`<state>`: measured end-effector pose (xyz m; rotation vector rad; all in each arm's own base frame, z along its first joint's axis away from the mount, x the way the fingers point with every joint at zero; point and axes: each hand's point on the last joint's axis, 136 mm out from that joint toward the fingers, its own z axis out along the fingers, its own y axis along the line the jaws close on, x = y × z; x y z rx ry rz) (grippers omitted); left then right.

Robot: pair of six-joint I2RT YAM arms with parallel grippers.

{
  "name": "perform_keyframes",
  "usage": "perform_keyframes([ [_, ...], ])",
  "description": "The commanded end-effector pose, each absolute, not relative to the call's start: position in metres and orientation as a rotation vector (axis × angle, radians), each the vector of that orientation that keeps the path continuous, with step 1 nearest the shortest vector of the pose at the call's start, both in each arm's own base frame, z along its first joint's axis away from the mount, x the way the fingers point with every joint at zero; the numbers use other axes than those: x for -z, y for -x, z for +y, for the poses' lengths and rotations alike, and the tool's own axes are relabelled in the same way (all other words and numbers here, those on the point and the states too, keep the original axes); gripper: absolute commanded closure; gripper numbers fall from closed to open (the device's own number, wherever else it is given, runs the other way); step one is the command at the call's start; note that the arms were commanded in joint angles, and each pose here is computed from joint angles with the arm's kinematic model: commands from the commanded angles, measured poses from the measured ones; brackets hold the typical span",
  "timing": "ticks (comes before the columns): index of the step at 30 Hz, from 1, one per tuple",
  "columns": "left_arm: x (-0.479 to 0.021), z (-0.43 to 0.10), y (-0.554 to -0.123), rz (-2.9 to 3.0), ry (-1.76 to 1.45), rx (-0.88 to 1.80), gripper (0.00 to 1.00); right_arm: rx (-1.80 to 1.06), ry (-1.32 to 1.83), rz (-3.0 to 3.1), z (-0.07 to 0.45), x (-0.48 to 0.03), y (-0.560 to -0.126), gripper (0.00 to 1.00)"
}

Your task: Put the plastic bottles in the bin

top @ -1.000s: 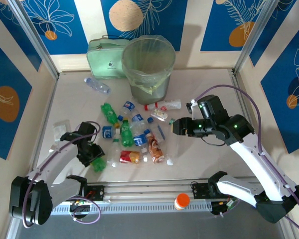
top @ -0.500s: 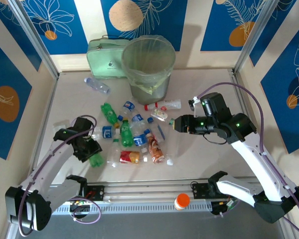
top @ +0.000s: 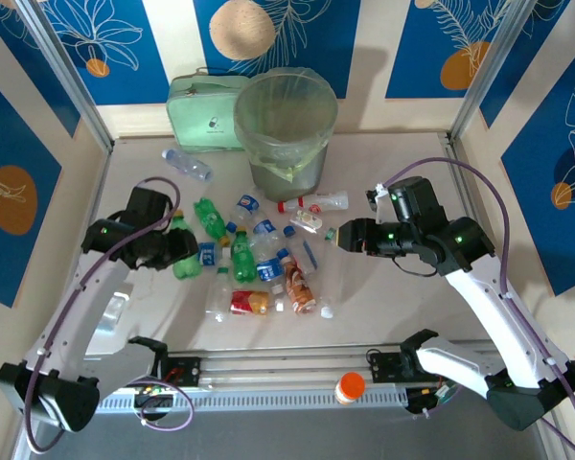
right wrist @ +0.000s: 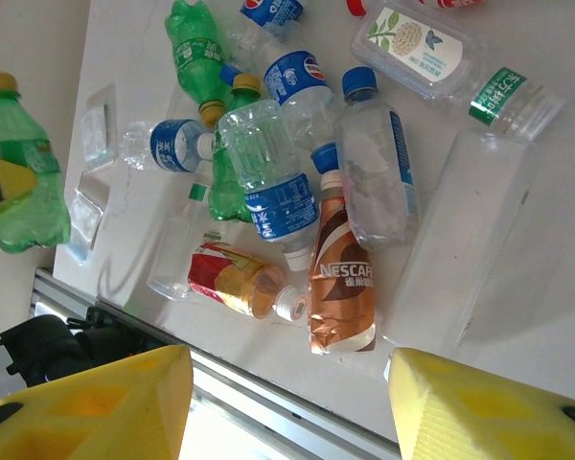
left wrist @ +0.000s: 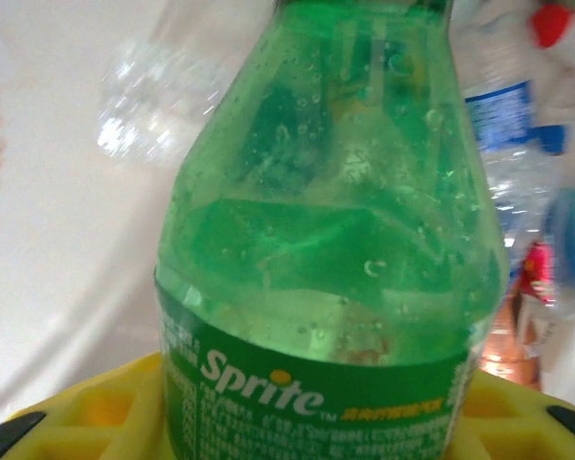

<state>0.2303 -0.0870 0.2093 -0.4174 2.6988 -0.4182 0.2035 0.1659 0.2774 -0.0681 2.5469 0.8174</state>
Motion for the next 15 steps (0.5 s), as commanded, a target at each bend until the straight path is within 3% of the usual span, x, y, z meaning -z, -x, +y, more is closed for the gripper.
perform_keyframes([
  [1,-0.246,-0.116,-0.254,2.611,0.233,0.529,0.77,-0.81,0.079,2.533,0.164,-0.284,-0.204,0.44],
  [15,-0.368,-0.201,-0.351,2.261,-0.017,0.865,0.77,-0.771,-0.005,2.523,0.145,-0.287,-0.204,0.44],
])
